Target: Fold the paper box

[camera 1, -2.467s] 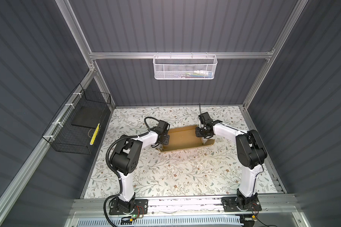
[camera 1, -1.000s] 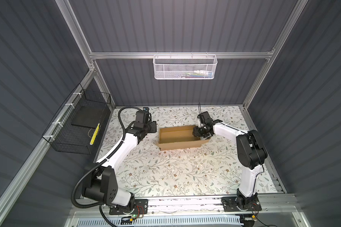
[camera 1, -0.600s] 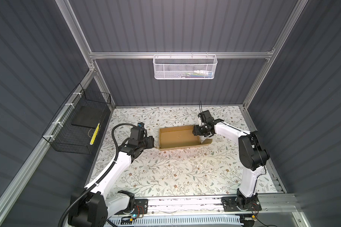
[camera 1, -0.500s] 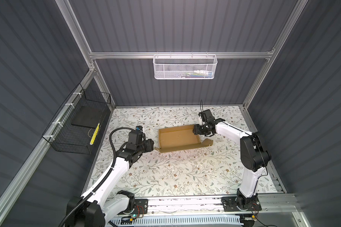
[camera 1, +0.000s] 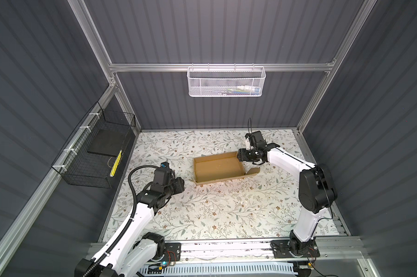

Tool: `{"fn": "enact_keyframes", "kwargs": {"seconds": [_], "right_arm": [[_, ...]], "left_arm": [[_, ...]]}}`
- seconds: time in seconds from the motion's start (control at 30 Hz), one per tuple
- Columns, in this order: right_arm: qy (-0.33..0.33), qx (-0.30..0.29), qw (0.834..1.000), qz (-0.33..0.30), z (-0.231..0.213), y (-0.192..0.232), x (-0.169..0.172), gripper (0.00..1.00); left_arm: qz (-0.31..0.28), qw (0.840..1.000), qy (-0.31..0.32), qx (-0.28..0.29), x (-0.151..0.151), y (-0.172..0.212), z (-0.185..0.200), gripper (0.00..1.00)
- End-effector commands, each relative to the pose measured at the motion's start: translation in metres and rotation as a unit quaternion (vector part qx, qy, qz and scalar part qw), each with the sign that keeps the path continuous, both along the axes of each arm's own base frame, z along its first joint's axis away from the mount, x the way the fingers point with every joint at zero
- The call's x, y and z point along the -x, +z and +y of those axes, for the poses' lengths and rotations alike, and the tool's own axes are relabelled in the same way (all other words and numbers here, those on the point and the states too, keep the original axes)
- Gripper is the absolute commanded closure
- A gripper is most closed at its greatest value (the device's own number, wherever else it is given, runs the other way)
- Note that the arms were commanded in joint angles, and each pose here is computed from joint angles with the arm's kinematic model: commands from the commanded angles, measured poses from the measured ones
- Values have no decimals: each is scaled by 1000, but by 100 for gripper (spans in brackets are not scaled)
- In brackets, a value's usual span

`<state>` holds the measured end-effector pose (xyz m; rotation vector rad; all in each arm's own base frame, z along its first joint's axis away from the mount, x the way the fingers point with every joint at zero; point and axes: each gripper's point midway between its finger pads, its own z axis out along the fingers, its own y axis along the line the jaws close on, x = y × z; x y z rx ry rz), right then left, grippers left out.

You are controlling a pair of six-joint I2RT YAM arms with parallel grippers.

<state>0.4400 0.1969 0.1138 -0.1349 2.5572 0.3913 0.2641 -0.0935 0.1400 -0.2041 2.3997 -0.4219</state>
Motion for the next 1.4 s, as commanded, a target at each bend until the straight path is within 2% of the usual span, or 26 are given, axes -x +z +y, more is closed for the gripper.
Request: {"fn": "enact_keyframes", "kwargs": {"seconds": [0.0, 0.2, 0.33, 0.53, 1.0, 1.37], "right_arm": [[2, 2, 1000, -7, -6, 15, 5, 35], [8, 11, 1000, -16, -11, 27, 10, 36], [12, 15, 1000, -21, -15, 34, 13, 37], [23, 14, 999, -32, -16, 46, 19, 37], [86, -29, 995, -39, 3, 59, 39, 39], [120, -25, 992, -16, 13, 41, 54, 41]], "left_arm": [[36, 999, 12, 35, 18, -15, -4, 47], [63, 995, 20, 69, 32, -28, -10, 52], [59, 994, 22, 91, 37, -25, -21, 53], [50, 994, 5, 95, 42, -18, -50, 53], [15, 989, 13, 148, 31, -14, -70, 52], [5, 987, 4, 161, 20, -17, -83, 52]]}}
